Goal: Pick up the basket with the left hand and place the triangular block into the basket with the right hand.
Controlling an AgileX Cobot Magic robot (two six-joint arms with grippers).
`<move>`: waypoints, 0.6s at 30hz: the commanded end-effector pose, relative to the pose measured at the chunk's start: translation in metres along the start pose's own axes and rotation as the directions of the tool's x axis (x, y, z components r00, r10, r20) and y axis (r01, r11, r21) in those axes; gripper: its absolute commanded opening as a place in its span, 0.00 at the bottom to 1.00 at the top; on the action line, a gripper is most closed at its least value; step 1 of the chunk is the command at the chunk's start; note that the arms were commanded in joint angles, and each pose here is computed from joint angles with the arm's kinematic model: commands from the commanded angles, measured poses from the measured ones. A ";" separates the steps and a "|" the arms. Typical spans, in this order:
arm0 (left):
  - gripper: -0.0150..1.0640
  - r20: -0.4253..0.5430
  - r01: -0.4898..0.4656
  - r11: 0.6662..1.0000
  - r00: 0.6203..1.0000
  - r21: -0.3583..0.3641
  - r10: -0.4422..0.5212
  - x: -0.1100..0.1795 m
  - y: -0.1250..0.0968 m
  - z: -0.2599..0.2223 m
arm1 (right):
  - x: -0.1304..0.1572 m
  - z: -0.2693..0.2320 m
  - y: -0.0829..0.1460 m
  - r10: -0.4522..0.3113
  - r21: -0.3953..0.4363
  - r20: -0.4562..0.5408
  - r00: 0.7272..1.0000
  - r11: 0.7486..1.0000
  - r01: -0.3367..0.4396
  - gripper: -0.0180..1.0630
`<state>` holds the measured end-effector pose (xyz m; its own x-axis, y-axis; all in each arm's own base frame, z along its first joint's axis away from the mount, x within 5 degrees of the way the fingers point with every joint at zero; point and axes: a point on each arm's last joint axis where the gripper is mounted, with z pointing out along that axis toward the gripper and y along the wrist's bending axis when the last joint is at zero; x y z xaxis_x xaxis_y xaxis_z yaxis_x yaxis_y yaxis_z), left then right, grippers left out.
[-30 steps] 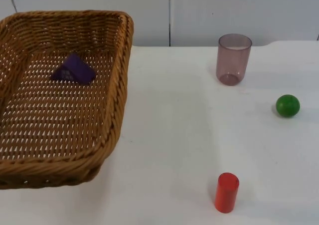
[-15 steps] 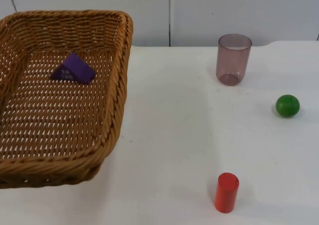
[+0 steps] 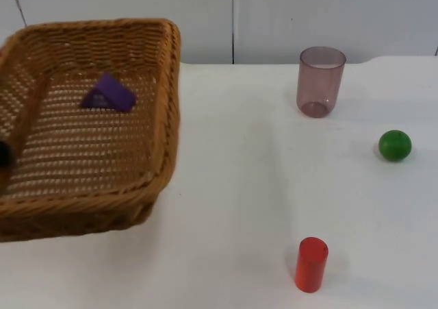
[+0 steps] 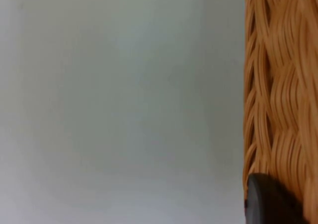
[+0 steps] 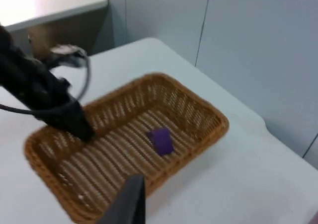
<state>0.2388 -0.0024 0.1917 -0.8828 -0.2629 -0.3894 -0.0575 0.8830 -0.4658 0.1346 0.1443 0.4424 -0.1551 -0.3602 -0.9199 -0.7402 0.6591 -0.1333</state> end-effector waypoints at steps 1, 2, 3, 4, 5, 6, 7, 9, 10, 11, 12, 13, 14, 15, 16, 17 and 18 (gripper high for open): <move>0.01 0.018 -0.001 1.000 1.000 0.017 0.001 -0.013 -0.009 0.017 | 0.000 -0.006 0.000 0.001 0.002 0.036 0.999 1.000 -0.001 0.99; 0.01 0.029 -0.028 1.000 0.999 0.003 0.027 -0.023 -0.014 0.034 | 0.001 -0.007 0.000 0.000 0.002 0.037 0.999 1.000 0.000 0.99; 0.01 0.041 -0.037 0.999 0.998 -0.008 0.038 -0.030 -0.018 0.046 | 0.001 -0.007 0.000 0.000 0.001 0.029 1.000 1.000 0.000 0.99; 0.01 0.043 -0.043 0.999 0.998 -0.018 0.044 -0.036 -0.019 0.057 | 0.002 -0.006 0.000 0.000 0.001 0.025 1.000 1.000 0.000 0.99; 0.01 0.043 -0.043 0.999 0.998 -0.018 0.044 -0.036 -0.019 0.057 | 0.002 -0.006 0.000 0.000 0.001 0.025 1.000 1.000 0.000 0.99; 0.01 0.053 -0.056 0.998 0.997 -0.023 0.057 -0.043 -0.022 0.066 | 0.002 -0.006 0.001 0.005 -0.003 0.024 1.000 1.000 -0.005 0.99; 0.01 0.045 -0.059 0.998 0.997 -0.020 0.060 -0.049 -0.023 0.077 | 0.002 -0.006 0.001 0.012 -0.005 0.024 1.000 1.000 -0.012 0.99; 0.01 0.026 -0.078 0.997 0.997 -0.009 0.078 -0.061 -0.025 0.098 | 0.002 -0.006 0.001 0.046 -0.005 0.024 0.999 0.999 -0.046 0.99; 0.01 0.021 -0.080 0.997 0.997 -0.005 0.080 -0.067 -0.025 0.108 | 0.002 -0.006 0.001 0.051 -0.005 0.024 0.998 0.999 -0.051 0.99; 0.01 0.011 -0.083 0.997 0.996 -0.007 0.083 -0.070 -0.022 0.119 | 0.002 -0.006 0.001 0.051 -0.005 0.024 0.998 0.999 -0.051 0.99; 0.01 0.011 -0.083 0.997 0.996 -0.007 0.083 -0.070 -0.022 0.119 | 0.002 -0.006 0.001 0.051 -0.005 0.024 0.998 0.999 -0.051 0.99; 0.01 0.014 -0.092 0.996 0.996 -0.005 0.092 -0.078 -0.021 0.128 | 0.001 -0.006 0.001 0.051 -0.005 0.029 0.998 0.999 -0.051 0.99; 0.01 0.012 -0.093 0.996 0.996 -0.006 0.093 -0.082 -0.020 0.135 | 0.001 -0.006 0.001 0.051 -0.005 0.029 0.998 0.999 -0.051 0.99; 0.01 0.011 -0.103 0.995 0.995 -0.011 0.103 -0.085 -0.017 0.141 | 0.001 -0.006 0.001 0.051 -0.005 0.029 0.998 0.999 -0.051 0.99; 0.01 0.005 -0.103 0.995 0.995 -0.013 0.103 -0.087 -0.015 0.149 | 0.001 -0.006 0.001 0.051 -0.005 0.031 0.998 0.999 -0.051 0.99; 0.01 0.005 -0.103 0.995 0.995 -0.013 0.103 -0.087 -0.015 0.149 | 0.001 -0.006 0.001 0.051 -0.005 0.031 0.998 0.999 -0.051 0.99; 0.01 -0.003 -0.100 0.995 0.995 -0.015 0.100 -0.088 -0.012 0.156 | 0.001 -0.006 0.001 0.048 -0.003 0.031 0.998 0.999 -0.048 0.99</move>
<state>0.3844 -0.0478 0.1077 -0.8908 -0.1583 -0.4259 0.0267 0.9175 -0.3969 0.1309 0.1404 0.4421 -0.1787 -0.3179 -0.9311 -0.7326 0.6747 -0.0897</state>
